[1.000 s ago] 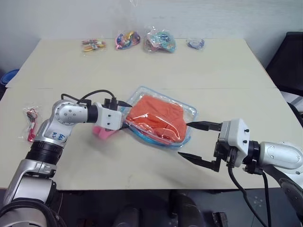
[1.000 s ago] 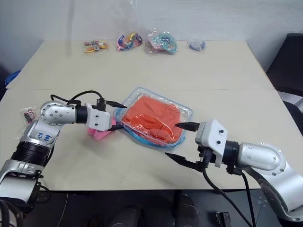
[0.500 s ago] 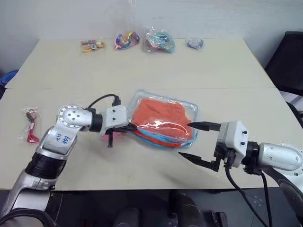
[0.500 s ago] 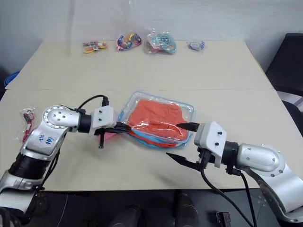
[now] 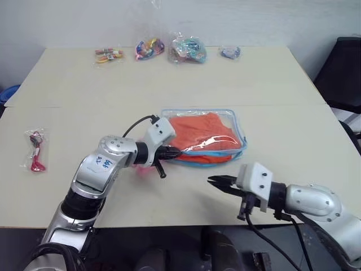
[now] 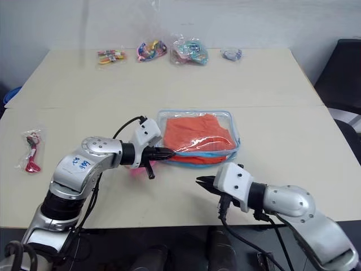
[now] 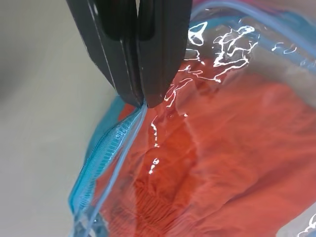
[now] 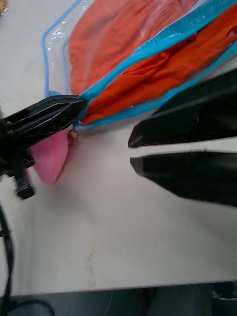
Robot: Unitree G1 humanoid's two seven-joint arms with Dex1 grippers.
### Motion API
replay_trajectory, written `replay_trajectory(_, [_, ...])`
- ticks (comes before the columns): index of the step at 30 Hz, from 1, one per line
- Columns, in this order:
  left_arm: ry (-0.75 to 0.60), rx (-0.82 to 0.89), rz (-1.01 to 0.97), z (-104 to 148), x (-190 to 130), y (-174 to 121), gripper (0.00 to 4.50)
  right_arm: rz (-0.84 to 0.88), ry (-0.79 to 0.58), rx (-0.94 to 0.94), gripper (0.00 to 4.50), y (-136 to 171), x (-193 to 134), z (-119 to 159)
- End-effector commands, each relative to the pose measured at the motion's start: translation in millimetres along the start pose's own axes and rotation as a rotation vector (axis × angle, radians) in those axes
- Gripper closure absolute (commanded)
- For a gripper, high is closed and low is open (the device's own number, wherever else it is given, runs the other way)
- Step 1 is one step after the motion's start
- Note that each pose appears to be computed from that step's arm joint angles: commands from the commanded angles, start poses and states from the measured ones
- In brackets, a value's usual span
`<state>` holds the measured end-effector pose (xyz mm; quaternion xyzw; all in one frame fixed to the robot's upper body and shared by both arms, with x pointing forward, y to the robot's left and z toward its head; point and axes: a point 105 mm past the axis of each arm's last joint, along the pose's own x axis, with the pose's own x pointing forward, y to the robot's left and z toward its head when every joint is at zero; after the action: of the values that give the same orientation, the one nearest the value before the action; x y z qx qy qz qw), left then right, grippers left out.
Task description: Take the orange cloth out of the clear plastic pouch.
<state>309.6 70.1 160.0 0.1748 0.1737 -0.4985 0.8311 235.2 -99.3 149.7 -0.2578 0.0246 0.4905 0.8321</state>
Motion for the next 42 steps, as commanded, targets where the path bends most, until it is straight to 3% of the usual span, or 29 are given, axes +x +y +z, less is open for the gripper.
replay_trajectory(1, [-0.031,0.069,-0.019,15,-4,-8,4.50,-0.067,0.015,-0.089,4.24,-10,9,-2])
replay_trajectory(4, [-0.027,0.095,-0.007,15,-6,-5,4.50,-0.120,0.027,-0.151,4.24,-21,16,-5])
replay_trajectory(6, [-0.034,0.103,0.006,17,-6,-2,4.50,-0.153,0.039,-0.179,3.88,-27,19,-7])
replay_trajectory(12, [-0.056,0.116,0.033,20,-5,3,4.50,-0.215,0.088,-0.302,1.98,-41,26,-12])
replay_trajectory(23, [-0.069,0.134,0.030,20,-4,0,4.50,-0.250,0.091,-0.364,1.98,-50,31,-16])
replay_trajectory(26, [-0.072,0.134,0.026,19,-3,-2,4.50,-0.219,0.114,-0.426,2.57,-48,34,-19])
replay_trajectory(42, [-0.098,0.144,0.045,26,-3,0,4.50,-0.149,0.177,-0.593,2.57,-52,47,-28])
